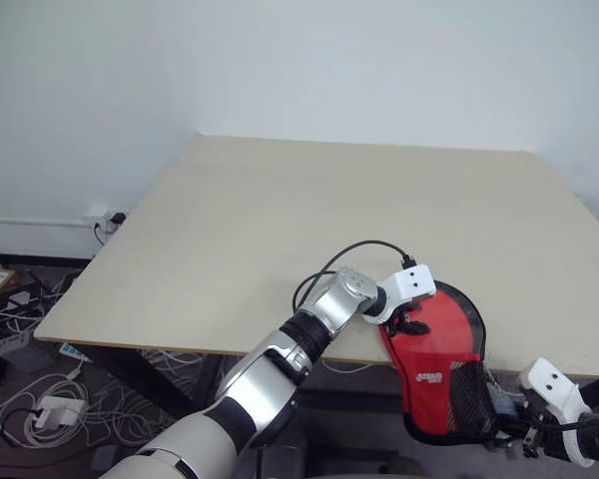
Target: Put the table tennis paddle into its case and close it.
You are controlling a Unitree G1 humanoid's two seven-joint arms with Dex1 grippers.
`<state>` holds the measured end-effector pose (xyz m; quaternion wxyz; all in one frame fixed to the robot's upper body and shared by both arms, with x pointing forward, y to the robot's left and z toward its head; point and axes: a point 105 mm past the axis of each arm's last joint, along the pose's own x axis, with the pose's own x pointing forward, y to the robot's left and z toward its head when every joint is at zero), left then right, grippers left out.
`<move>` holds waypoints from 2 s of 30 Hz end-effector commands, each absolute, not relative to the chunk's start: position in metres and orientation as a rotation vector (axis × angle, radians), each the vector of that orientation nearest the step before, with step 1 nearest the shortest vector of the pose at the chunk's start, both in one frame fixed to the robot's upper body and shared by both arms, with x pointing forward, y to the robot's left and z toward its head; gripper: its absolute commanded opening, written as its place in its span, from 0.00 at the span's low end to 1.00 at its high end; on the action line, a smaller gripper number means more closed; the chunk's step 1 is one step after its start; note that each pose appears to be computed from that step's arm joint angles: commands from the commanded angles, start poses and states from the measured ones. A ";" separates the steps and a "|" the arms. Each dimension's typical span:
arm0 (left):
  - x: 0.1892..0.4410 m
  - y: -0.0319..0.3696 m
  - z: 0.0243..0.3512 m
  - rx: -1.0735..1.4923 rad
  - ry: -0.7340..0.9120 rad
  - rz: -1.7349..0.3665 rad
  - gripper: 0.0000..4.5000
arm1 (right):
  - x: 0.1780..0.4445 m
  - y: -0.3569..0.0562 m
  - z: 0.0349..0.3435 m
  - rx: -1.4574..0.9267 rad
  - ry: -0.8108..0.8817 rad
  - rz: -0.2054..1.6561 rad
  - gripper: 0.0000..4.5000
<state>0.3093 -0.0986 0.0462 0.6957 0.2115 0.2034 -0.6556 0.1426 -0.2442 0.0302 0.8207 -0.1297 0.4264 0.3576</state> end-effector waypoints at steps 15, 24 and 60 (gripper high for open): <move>0.293 -0.104 0.026 0.487 0.532 -1.489 0.56 | 0.102 -0.276 0.035 -0.633 1.061 1.035 0.12; 0.293 -0.107 0.028 0.478 0.527 -1.487 0.56 | 0.073 -0.239 0.034 -0.639 1.050 1.256 0.12; 0.346 -0.057 0.058 0.348 0.474 -1.365 0.56 | 0.119 -0.289 0.060 -0.642 0.986 0.836 0.72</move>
